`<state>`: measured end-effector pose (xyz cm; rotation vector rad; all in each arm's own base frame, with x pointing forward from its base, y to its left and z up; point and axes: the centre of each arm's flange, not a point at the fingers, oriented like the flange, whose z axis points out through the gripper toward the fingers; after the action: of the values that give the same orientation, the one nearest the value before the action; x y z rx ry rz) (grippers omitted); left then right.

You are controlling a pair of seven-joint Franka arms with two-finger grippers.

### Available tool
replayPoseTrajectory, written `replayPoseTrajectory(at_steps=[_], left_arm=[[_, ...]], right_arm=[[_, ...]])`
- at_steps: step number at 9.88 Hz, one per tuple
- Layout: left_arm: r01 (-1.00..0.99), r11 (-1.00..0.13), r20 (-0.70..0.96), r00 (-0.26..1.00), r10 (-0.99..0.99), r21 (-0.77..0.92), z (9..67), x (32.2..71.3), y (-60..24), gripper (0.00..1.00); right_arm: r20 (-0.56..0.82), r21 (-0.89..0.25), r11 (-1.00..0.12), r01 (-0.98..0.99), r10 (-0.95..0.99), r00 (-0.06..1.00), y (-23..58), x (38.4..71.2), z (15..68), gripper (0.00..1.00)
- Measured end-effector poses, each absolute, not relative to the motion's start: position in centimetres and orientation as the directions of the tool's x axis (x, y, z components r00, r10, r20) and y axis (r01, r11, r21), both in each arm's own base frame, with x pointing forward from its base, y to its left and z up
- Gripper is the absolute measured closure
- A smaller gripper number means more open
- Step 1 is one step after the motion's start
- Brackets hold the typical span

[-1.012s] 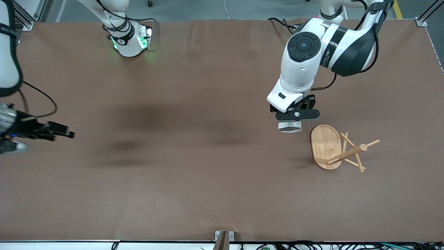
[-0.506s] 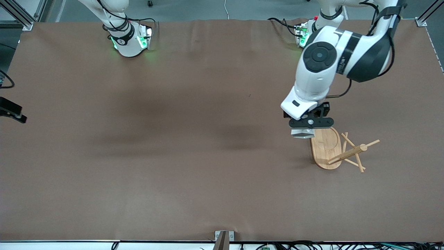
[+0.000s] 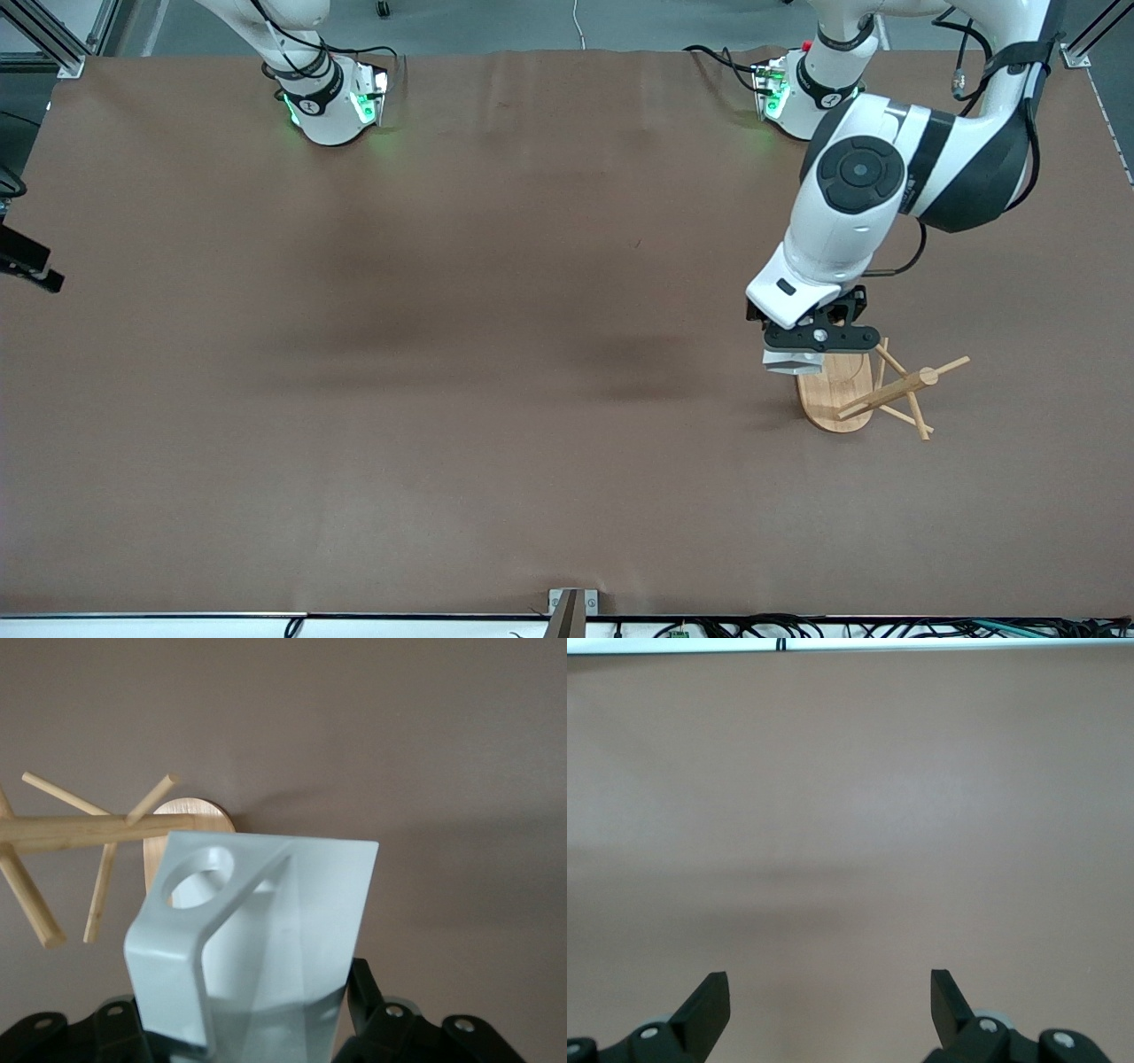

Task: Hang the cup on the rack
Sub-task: 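Lower the cup onto a rack peg with the left gripper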

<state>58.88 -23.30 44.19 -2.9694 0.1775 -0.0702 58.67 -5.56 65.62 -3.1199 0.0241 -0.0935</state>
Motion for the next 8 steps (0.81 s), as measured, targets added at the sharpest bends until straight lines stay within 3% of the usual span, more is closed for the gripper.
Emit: replayPoseTrajectory(at_steps=[5, 8], left_arm=[[-0.157, -0.976, 0.026, 0.986, -0.162, -0.153, 42.2, 60.8, -20.4, 0.20], [-0.158, -0.976, 0.011, 0.987, -0.162, -0.153, 41.3, 61.1, -19.6, 0.20]], right_arm=[[0.038, 0.006, -0.998, -0.064, -0.064, 0.997, -5.0, 52.0, 68.2, 0.00], [0.026, 0.000, -0.996, -0.092, -0.092, 0.995, -6.6, 50.2, 67.8, 0.00]])
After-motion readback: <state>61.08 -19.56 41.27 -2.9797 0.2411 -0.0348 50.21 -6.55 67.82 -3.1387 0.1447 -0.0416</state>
